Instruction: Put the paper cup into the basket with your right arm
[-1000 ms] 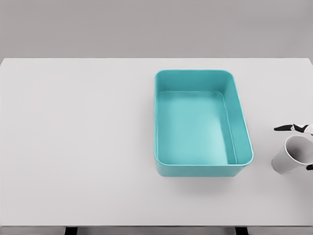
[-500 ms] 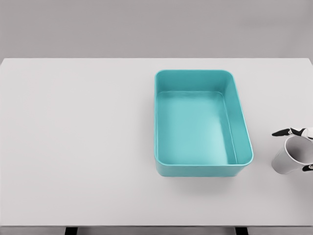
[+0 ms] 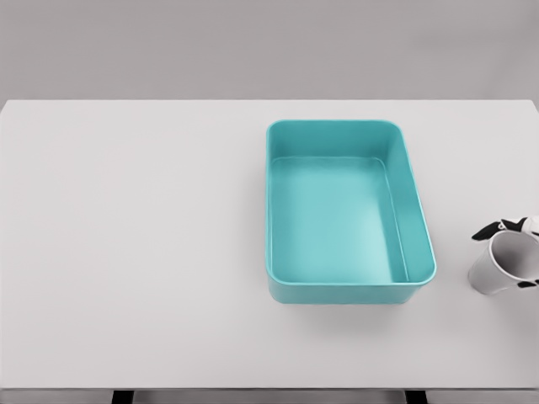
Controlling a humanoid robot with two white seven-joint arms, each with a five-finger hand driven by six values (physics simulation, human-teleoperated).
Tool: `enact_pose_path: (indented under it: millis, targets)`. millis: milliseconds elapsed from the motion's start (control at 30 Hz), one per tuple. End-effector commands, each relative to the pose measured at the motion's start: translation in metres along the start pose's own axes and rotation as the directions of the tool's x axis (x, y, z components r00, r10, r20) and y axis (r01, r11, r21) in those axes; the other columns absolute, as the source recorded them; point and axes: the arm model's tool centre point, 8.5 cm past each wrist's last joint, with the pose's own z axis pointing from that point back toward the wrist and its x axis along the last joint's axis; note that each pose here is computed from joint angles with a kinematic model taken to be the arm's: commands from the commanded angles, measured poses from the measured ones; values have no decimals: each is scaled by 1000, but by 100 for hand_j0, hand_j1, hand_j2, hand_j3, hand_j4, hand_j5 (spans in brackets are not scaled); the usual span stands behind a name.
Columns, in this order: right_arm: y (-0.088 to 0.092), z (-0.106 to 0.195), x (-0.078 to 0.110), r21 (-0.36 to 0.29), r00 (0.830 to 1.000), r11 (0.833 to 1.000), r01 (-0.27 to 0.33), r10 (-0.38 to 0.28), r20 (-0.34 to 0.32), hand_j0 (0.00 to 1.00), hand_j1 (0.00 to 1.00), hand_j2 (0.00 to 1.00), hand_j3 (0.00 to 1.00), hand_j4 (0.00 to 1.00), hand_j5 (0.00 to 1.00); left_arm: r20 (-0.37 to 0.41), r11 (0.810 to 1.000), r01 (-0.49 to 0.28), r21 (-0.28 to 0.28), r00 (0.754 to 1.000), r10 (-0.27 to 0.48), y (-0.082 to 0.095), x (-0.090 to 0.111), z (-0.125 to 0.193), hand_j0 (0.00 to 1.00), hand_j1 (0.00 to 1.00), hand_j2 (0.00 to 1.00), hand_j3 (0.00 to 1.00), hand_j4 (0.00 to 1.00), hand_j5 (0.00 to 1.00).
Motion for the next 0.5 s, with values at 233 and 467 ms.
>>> enact_pose_path:
  millis: [233, 467]
  targets:
    - [-22, 1, 9, -86, 999, 996, -17, 20, 35, 72, 72, 72, 72, 72, 72, 0, 1000, 0, 0, 1000, 0, 0, 0, 0, 100, 100, 100, 100, 100, 100]
    - [-41, 1, 19, -179, 996, 983, -31, 46, 80, 68, 68, 68, 68, 68, 68, 0, 1000, 0, 0, 1000, 0, 0, 0, 0, 100, 100, 100, 100, 100, 100]
